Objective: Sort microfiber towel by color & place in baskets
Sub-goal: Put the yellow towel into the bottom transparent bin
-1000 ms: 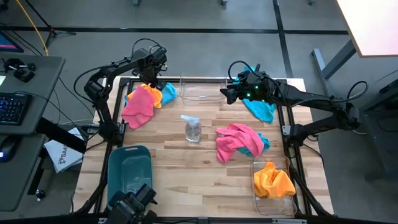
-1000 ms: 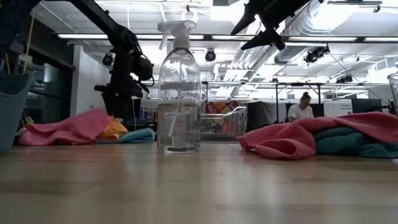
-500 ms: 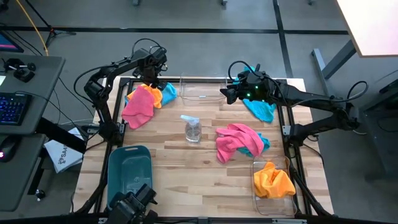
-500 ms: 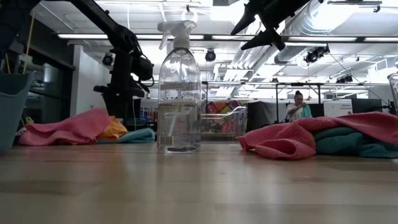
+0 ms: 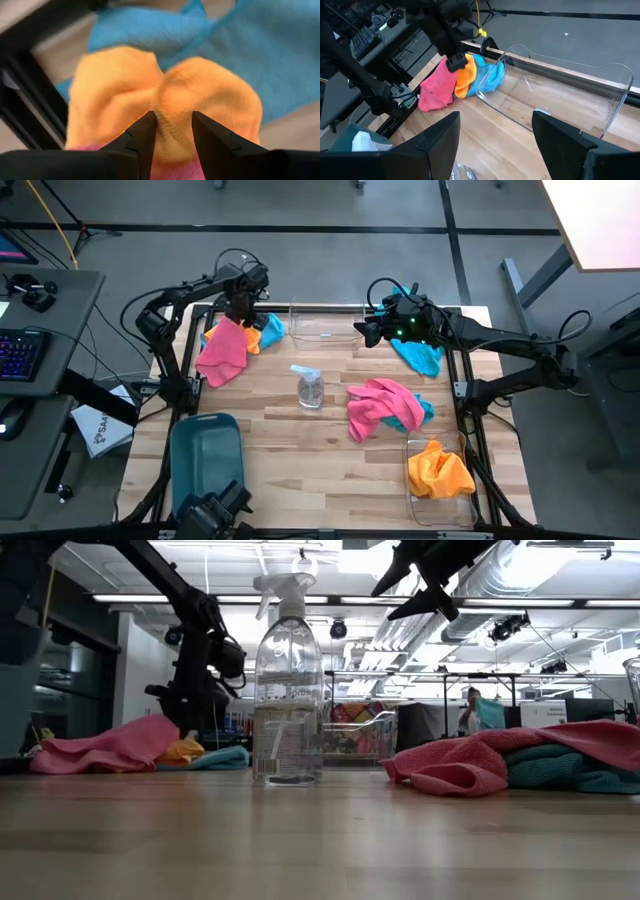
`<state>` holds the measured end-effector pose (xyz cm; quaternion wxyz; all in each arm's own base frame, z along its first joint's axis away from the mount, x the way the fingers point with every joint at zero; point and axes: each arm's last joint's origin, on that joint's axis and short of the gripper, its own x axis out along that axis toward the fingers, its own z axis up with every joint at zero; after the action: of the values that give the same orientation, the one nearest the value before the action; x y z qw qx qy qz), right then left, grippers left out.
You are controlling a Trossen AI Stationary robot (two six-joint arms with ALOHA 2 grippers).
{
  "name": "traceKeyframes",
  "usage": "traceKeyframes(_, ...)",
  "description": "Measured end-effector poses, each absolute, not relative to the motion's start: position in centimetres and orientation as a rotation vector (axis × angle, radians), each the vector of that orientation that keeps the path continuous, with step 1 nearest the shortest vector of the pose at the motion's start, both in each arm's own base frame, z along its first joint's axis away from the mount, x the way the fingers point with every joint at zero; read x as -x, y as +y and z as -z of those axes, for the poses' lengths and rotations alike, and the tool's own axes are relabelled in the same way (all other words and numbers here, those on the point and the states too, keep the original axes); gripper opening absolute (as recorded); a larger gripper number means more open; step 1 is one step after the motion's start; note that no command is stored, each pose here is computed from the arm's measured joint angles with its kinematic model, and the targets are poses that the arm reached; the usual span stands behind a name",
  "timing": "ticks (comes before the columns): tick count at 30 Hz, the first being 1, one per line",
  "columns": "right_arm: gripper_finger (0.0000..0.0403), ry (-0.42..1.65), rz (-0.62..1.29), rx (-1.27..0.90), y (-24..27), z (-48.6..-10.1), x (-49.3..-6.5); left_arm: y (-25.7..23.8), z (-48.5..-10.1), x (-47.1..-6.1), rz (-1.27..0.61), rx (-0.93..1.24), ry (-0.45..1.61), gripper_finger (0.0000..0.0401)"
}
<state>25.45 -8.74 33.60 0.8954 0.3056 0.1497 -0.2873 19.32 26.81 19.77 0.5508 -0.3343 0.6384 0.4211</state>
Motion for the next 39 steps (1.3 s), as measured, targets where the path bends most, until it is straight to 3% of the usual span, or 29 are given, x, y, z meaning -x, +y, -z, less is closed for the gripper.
traceKeyframes(12, 0.0245, 0.298, 0.64, -0.62, -8.8, -33.6, -25.4, 26.7, -20.9, -19.4, -0.99, 0.724, 1.494, 0.011)
traceKeyframes(19, 0.0245, 0.298, 0.639, -0.62, -8.8, -33.6, -25.4, 26.5, -21.0, -19.4, -0.928, 0.731, 1.505, 0.0012)
traceKeyframes(24, 0.0245, 0.298, 0.639, -0.62, -8.8, -33.6, -25.4, 26.0, -21.8, -19.3, -0.882, 0.748, 1.487, 0.0003)
traceKeyframes(31, 0.0245, 0.236, 0.612, -0.584, -9.0, -34.2, -25.7, 24.3, -28.3, -18.3, -0.91, 0.621, 1.267, 0.0001)
traceKeyframes(39, 0.0245, 0.039, 0.544, -0.506, -9.1, -36.3, -26.2, 21.2, -40.7, -16.3, -0.982, 0.342, 0.729, 0.0001)
